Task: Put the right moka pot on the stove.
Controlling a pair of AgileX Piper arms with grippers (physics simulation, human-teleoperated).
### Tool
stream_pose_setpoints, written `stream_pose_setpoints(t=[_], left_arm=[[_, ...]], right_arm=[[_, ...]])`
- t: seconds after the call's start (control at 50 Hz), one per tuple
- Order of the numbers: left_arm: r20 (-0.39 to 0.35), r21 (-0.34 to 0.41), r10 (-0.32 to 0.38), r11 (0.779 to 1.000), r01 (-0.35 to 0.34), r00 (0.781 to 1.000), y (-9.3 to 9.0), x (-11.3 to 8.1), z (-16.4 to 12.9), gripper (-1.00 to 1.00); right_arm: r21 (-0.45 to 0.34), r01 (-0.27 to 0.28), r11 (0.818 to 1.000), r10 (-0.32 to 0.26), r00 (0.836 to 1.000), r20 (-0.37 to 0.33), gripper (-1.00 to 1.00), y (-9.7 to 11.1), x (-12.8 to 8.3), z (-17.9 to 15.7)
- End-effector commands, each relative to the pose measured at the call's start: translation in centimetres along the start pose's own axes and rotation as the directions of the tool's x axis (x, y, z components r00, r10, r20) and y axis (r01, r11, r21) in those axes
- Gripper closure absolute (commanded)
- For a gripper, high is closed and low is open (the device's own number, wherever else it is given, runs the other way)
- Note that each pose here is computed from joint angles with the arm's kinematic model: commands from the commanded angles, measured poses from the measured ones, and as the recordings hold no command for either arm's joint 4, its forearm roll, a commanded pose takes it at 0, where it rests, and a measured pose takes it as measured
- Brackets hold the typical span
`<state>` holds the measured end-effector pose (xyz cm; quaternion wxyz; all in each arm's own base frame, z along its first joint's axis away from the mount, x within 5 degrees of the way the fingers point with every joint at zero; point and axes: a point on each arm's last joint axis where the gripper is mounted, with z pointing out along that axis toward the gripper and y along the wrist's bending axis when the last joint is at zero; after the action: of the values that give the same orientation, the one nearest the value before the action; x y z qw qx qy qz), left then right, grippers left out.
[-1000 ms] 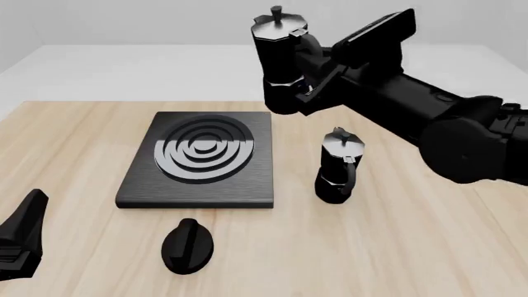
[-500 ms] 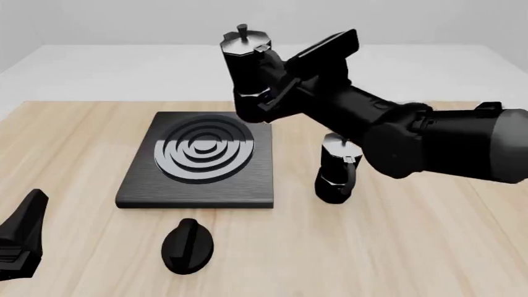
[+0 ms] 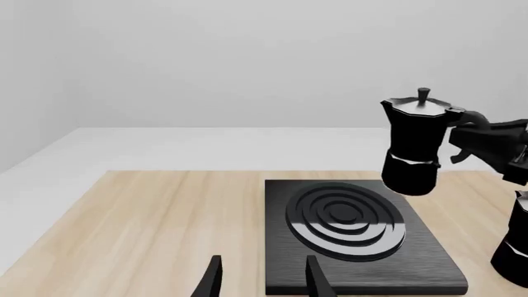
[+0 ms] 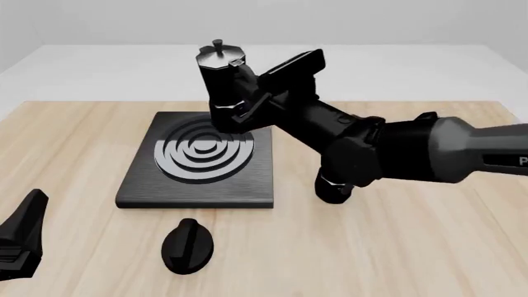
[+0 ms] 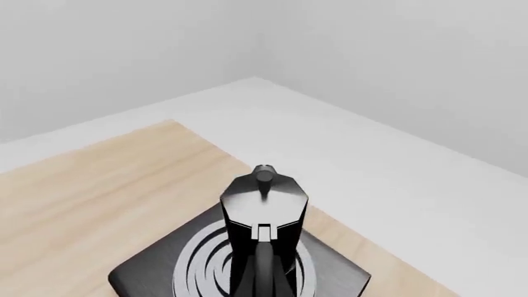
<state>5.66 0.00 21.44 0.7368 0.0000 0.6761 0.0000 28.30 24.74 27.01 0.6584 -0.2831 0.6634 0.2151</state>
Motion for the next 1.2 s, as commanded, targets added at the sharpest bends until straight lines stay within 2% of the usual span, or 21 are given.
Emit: stream_pose_setpoints(t=[0.02, 0.16, 0.44, 0.7, 1.2], left_arm=[[0.000, 0.000, 0.000, 1.000, 0.000, 1.000, 0.0, 0.0, 0.0, -1.00], [0.000, 0.000, 0.000, 1.000, 0.000, 1.000, 0.0, 0.0, 0.0, -1.00], [0.000, 0.000, 0.000, 1.000, 0.000, 1.000, 0.0, 0.0, 0.0, -1.00], [0.000, 0.000, 0.000, 1.000, 0.000, 1.000, 0.0, 0.0, 0.0, -1.00], [0.000, 0.000, 0.000, 1.000, 0.000, 1.000, 0.0, 0.0, 0.0, -1.00]], right_arm=[[-0.021, -0.022, 1.000, 0.023, 0.998, 0.060, 1.00, 0.9, -0.8, 1.1], [-0.048, -0.029, 0.998, 0.032, 0.997, 0.067, 1.00, 2.0, -0.5, 1.8], [-0.057, -0.027, 0.998, 0.031, 0.998, 0.056, 1.00, 2.6, 0.6, 3.7], [-0.071, -0.032, 0.997, 0.035, 0.999, 0.035, 1.00, 3.4, 2.6, 5.8], [-0.056, -0.044, 0.997, 0.045, 0.999, 0.010, 1.00, 3.1, 5.4, 8.9]])
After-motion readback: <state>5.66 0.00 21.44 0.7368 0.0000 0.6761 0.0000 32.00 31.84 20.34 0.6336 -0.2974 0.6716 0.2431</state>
